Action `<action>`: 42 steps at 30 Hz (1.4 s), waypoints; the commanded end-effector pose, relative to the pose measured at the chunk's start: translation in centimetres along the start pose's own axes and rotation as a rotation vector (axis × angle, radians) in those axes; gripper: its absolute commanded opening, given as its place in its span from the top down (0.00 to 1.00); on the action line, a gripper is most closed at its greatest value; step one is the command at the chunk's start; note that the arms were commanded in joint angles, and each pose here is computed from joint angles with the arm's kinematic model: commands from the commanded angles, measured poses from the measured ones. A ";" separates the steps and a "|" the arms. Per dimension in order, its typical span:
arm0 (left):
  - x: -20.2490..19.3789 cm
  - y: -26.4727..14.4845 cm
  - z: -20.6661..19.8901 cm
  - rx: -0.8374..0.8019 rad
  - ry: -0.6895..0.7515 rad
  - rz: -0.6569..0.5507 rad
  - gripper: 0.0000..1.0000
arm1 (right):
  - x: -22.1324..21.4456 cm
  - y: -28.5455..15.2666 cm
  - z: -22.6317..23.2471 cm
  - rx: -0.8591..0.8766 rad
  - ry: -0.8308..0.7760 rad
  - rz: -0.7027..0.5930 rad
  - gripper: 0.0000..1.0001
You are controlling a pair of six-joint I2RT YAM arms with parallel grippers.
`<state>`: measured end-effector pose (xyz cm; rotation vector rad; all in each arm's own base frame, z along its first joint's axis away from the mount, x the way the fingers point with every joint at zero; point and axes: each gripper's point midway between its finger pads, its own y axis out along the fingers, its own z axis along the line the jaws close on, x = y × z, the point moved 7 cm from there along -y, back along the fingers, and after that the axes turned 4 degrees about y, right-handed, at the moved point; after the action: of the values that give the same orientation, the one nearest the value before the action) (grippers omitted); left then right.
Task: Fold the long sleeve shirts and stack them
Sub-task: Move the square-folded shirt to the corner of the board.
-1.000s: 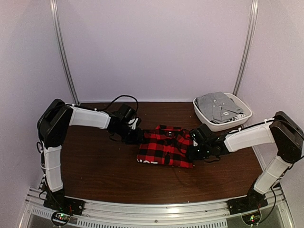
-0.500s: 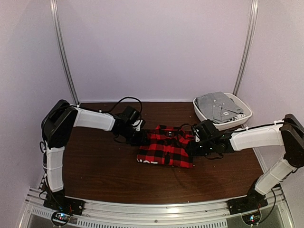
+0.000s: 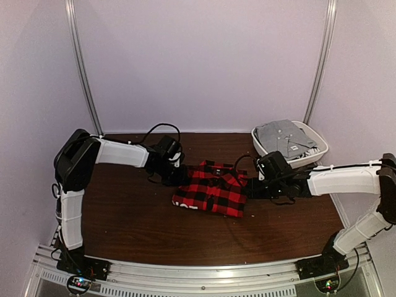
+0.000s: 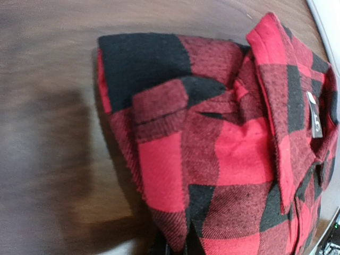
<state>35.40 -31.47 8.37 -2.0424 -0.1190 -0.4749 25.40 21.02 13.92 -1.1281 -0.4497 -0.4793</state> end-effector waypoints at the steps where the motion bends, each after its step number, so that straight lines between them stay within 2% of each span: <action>1: 2.8 -2.4 4.0 0.133 -0.016 -0.081 1.00 | 0.9 -1.2 -0.1 -0.022 0.010 -0.042 0.56; 12: 7.6 -8.6 13.9 0.316 0.034 -0.121 1.00 | 1.7 -2.1 0.5 0.001 0.022 -0.073 0.55; 19: 10.9 -12.6 20.6 0.420 0.034 -0.149 1.00 | 3.4 -4.6 1.3 0.082 0.047 -0.182 0.49; 27: 12.6 -16.0 28.1 0.556 -0.044 -0.194 1.00 | 5.5 -8.1 2.3 0.149 0.040 -0.293 0.43; 34: 14.0 -17.2 33.7 0.642 -0.074 -0.209 1.00 | 6.8 -10.8 2.6 0.187 0.048 -0.379 0.37; 42: 15.2 -16.5 36.5 0.681 -0.099 -0.210 1.00 | 7.7 -12.1 2.9 0.206 0.058 -0.417 0.33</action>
<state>54.05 5.74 11.56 -1.4358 -0.4717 -0.3740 24.09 18.77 26.20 -0.8466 -0.6396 -0.7551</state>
